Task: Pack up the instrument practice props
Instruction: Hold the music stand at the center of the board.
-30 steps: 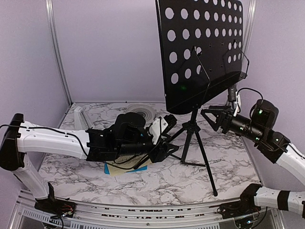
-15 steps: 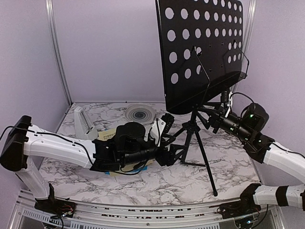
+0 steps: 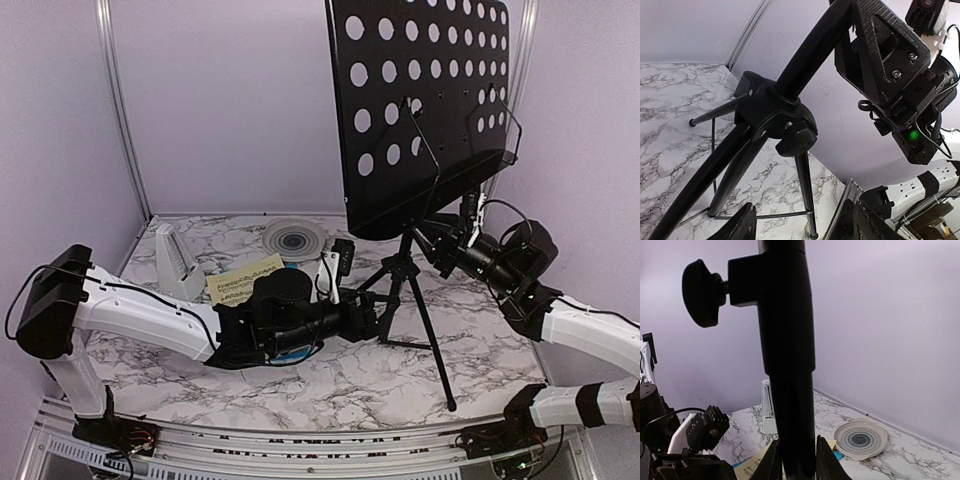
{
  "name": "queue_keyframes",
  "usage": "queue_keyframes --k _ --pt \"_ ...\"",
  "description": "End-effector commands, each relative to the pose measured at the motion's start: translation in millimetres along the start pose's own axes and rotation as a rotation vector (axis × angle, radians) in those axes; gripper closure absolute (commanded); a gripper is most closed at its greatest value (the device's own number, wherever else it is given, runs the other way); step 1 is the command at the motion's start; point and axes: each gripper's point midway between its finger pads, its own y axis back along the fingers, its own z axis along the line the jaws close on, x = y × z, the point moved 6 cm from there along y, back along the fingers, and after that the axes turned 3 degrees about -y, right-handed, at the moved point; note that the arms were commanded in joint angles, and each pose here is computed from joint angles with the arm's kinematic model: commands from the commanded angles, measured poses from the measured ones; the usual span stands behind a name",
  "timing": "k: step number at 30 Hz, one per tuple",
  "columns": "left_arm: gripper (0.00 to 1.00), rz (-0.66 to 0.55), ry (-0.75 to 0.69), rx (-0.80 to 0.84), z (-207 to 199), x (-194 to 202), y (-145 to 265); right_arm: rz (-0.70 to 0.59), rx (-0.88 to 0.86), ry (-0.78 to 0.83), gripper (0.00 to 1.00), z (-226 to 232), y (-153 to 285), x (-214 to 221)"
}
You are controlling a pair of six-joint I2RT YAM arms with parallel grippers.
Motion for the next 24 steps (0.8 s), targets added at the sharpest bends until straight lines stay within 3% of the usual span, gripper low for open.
queue_keyframes --k 1,4,9,18,24 --pt "0.33 -0.046 0.249 0.03 -4 -3 -7 -0.046 -0.05 0.049 0.86 4 -5 -15" --pt "0.34 -0.07 0.399 0.034 1 2 -8 -0.055 -0.039 0.061 0.92 5 -4 -15" --pt "0.34 -0.084 0.428 0.037 -3 -1 -15 -0.07 0.014 0.114 1.0 16 -4 -19" --pt "0.33 -0.166 0.493 -0.05 0 -25 -3 -0.083 0.085 0.111 1.0 23 -7 -19" --pt "0.37 -0.158 0.488 -0.084 -8 -32 -2 -0.081 0.115 0.107 1.0 18 -10 -17"
